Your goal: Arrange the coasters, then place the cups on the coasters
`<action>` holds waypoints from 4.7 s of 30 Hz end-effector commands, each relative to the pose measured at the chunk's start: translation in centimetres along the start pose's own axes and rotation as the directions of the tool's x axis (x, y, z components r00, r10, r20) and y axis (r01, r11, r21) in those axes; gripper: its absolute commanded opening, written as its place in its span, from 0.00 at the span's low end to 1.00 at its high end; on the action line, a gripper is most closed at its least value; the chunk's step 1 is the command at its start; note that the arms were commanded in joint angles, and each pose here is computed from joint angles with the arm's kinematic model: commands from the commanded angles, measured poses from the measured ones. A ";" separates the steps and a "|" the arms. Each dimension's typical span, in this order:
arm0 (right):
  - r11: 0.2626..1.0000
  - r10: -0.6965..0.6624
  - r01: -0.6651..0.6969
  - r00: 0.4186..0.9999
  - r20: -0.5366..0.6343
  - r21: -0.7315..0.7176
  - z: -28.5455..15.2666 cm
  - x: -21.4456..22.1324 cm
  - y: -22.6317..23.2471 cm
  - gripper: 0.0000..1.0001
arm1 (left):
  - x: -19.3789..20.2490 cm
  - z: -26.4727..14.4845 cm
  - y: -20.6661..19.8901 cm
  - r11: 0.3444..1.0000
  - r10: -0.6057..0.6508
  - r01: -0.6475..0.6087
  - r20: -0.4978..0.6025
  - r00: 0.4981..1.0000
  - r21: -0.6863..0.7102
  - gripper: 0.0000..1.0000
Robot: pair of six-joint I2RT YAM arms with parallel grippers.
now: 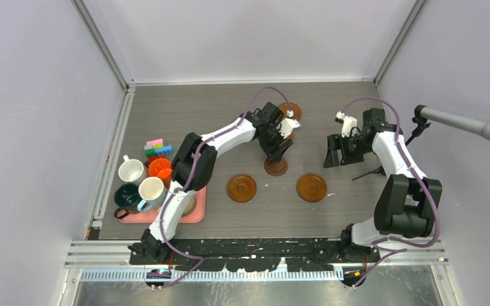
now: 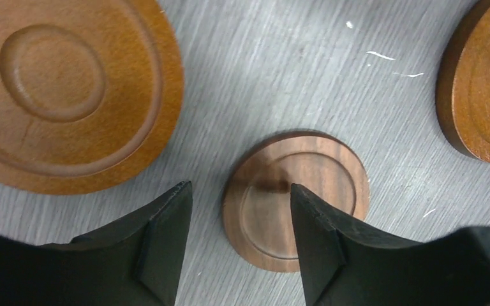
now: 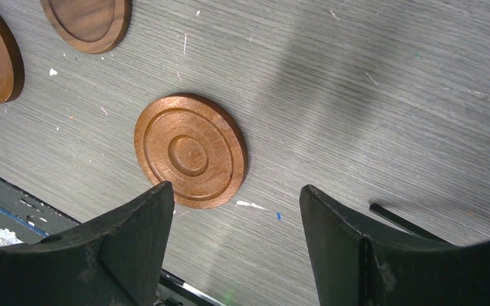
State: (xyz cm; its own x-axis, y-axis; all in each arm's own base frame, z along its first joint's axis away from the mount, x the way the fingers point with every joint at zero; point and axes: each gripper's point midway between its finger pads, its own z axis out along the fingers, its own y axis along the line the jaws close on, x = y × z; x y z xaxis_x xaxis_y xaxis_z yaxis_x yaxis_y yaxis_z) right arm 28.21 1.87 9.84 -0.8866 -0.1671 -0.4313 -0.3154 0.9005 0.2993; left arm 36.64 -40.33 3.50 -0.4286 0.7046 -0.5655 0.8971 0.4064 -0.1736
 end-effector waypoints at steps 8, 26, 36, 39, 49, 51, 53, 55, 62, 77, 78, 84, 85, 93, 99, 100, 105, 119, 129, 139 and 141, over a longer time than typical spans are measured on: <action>1.000 -0.005 0.006 1.000 0.017 -0.020 -0.8 -0.3 0.5 0.76 | 4.5 -0.3 -5.6 0.986 0.161 -0.153 -0.113 0.981 0.069 0.51; 1.000 -0.024 0.024 0.999 -0.031 -0.019 -0.5 1.4 0.5 0.76 | 9.7 -1.6 -8.9 0.969 0.243 -0.226 -0.192 0.951 0.104 0.43; 0.999 -0.021 0.021 0.999 -0.025 -0.034 -0.4 1.1 0.6 0.75 | 9.7 -2.7 -10.6 0.964 0.250 -0.225 -0.185 0.951 0.143 0.47; 0.999 -0.019 0.018 1.000 -0.012 -0.037 -0.6 0.5 0.7 0.75 | 9.1 -3.7 -10.7 0.965 0.242 -0.217 -0.183 0.953 0.145 0.58; 0.999 0.002 -0.007 0.993 0.115 0.035 0.2 -6.8 0.1 0.75 | 2.0 -11.7 -2.3 0.997 0.066 -0.063 0.056 0.996 -0.049 0.82; 0.997 -0.006 -0.005 0.989 0.149 0.071 1.1 -8.7 0.0 0.75 | 1.3 -12.8 1.1 0.992 0.013 -0.001 0.093 0.996 -0.129 0.82; 0.995 -0.007 -0.011 0.983 0.182 0.098 2.0 -10.6 0.0 0.75 | 1.0 -13.8 4.1 0.981 -0.035 0.057 0.121 0.992 -0.185 0.82; 0.993 -0.008 -0.015 0.980 0.201 0.113 3.2 -12.2 0.6 0.75 | 0.6 -14.5 6.6 0.965 -0.062 0.098 0.151 0.987 -0.243 0.83; 0.985 -0.040 -0.003 0.968 0.246 0.170 7.5 -16.7 2.3 0.75 | 0.5 -15.2 13.6 0.894 -0.136 0.210 0.207 0.969 -0.396 0.84; 0.984 -0.044 0.006 0.977 0.210 0.179 14.8 -19.7 3.6 0.73 | 0.9 -11.4 18.8 0.893 -0.145 0.199 0.160 0.976 -0.403 0.78; 0.982 -0.052 0.012 0.977 0.208 0.188 15.1 -19.8 3.6 0.73 | 1.1 -11.1 19.0 0.892 -0.145 0.196 0.153 0.977 -0.407 0.78; 0.973 -0.082 0.036 0.978 0.194 0.229 16.9 -20.1 3.2 0.71 | 1.7 -9.8 20.9 0.882 -0.154 0.199 0.136 0.979 -0.427 0.74; 0.972 -0.085 0.039 0.977 0.193 0.232 17.1 -20.1 3.2 0.70 | 1.8 -9.7 21.2 0.880 -0.156 0.199 0.135 0.979 -0.432 0.74; 0.965 -0.135 0.099 0.981 0.140 0.243 17.8 -18.9 4.0 0.64 | 4.0 -8.4 20.3 0.900 -0.184 0.194 0.063 0.981 -0.389 0.60; 0.963 -0.158 0.138 0.985 0.073 0.232 17.7 -16.6 4.8 0.54 | 6.4 -8.9 17.8 0.918 -0.185 0.182 0.026 0.982 -0.352 0.48; 0.965 -0.155 0.137 0.986 0.065 0.226 17.7 -16.1 5.0 0.52 | 6.7 -9.1 17.4 0.920 -0.187 0.184 0.025 0.982 -0.346 0.46; 0.964 -0.172 0.161 0.984 0.034 0.214 17.6 -14.0 6.3 0.48 | 8.9 -9.5 14.7 0.932 -0.209 0.200 0.001 0.978 -0.303 0.40; 0.959 -0.191 0.199 0.980 -0.054 0.204 17.2 -9.7 7.5 0.45 | 10.6 -9.0 10.4 0.935 -0.266 0.257 -0.007 0.964 -0.245 0.40; 0.963 -0.184 0.195 0.980 -0.072 0.187 16.8 -8.4 7.7 0.44 | 9.7 -8.4 12.0 0.920 -0.269 0.256 -0.002 0.963 -0.295 0.40; 0.965 -0.181 0.185 0.983 -0.037 0.185 15.7 -9.6 8.3 0.55 | 8.7 -9.1 12.5 0.913 -0.274 0.265 0.016 0.962 -0.311 0.50; 0.966 -0.181 0.179 0.983 -0.008 0.187 14.8 -10.5 8.5 0.60 | 8.2 -9.8 12.2 0.914 -0.270 0.263 0.023 0.963 -0.309 0.56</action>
State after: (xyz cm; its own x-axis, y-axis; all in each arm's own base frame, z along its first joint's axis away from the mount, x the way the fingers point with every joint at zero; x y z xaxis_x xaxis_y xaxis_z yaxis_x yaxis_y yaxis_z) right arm 40.82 17.85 2.31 -0.8142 -0.3292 -0.4783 -0.4057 0.9118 0.0630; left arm 42.54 -23.36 2.89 -0.6578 0.5681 -0.4945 0.6778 0.7328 -0.0596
